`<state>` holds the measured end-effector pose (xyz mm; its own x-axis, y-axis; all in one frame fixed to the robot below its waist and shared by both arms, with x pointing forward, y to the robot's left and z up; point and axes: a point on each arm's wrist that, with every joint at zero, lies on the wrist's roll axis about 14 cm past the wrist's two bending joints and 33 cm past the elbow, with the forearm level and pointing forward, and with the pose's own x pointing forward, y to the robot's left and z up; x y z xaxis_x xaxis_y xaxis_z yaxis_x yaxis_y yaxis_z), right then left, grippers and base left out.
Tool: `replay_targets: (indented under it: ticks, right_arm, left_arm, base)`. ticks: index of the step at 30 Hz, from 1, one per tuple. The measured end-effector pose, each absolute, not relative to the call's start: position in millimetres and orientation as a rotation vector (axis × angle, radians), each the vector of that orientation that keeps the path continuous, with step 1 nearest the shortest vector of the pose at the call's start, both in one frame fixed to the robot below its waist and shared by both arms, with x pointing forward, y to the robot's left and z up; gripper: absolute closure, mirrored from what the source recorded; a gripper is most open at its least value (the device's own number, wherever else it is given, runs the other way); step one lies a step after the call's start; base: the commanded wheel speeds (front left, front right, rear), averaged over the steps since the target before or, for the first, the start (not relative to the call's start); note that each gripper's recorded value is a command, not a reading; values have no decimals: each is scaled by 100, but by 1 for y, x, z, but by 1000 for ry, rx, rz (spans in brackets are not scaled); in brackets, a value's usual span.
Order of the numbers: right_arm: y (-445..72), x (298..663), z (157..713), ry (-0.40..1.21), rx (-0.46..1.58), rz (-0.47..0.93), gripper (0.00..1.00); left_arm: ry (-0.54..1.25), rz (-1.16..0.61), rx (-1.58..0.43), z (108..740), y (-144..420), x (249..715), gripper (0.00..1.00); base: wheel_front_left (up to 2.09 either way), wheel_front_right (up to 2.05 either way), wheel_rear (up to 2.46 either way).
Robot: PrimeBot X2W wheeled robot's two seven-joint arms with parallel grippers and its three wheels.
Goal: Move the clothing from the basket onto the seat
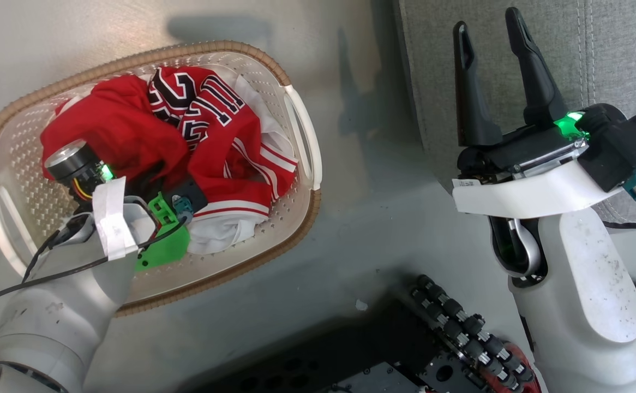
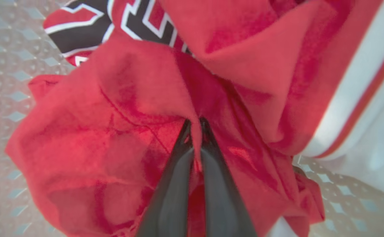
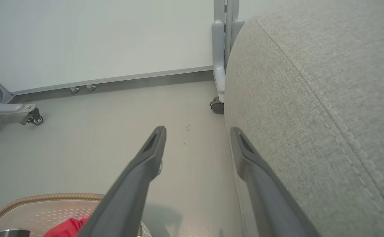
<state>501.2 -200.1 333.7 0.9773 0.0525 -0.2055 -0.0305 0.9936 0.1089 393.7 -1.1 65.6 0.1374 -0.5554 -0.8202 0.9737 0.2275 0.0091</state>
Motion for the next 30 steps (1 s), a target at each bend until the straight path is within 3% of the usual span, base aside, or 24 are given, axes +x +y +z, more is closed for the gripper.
replay_targets:
  ticks: [10,19,30]
  right_arm:
    - [-194,497,355,180,84,57,0]
    - [-188,473,386,154,74,60,0]
    - [-174,437,434,84,71,87,0]
  left_arm:
    - [760,-1169,574,107,-12,391,100]
    - [699,-973,339,179,-25,392,100]
    - [473,-770,148,293,-27,411,100]
  base:
    - [0,0,0]
    - [0,0,0]
    - [0,0,0]
